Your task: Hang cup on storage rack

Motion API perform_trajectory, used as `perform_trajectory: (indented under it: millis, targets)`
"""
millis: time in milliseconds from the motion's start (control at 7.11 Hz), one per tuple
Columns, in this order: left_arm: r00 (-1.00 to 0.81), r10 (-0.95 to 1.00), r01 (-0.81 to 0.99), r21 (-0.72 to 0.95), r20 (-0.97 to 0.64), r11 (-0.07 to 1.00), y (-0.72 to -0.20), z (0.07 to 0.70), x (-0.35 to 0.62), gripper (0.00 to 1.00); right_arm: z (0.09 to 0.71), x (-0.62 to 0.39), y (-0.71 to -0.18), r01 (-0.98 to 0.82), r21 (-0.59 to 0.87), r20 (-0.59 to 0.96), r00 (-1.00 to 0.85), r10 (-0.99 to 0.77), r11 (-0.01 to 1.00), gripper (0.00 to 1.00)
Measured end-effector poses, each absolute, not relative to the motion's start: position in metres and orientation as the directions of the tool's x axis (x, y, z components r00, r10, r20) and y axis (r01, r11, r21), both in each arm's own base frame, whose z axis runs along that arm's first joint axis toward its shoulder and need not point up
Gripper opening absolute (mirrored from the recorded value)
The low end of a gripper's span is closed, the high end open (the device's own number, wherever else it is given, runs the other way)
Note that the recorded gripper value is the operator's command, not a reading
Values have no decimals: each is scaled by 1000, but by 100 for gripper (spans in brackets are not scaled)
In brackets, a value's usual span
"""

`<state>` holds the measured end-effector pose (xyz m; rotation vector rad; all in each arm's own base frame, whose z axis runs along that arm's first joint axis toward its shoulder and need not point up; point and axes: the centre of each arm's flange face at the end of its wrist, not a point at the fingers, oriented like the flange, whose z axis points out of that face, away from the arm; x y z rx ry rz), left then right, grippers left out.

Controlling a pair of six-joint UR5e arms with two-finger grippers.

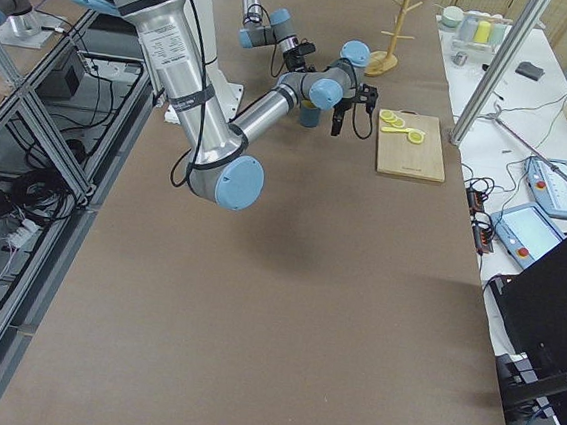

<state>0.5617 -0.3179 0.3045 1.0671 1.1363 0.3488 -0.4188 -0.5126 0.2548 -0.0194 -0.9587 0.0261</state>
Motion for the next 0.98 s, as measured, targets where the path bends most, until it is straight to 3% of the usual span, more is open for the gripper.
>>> perform_trajectory:
  millis: [422,844,984]
  targets:
    - [440,707,295,833,-553,468,-304,315,579,77,259,-416,-514,-18,-32,815,578,36,999,100]
    - [441,708,287,835,-551,470,-303,317,591,69,270,-386,-513,-38,-41,820,570,55,998,100]
    - [441,708,288,835,-551,470,-303,315,594,55,273,-374,-514,-42,-50,823,564,65,998,100]
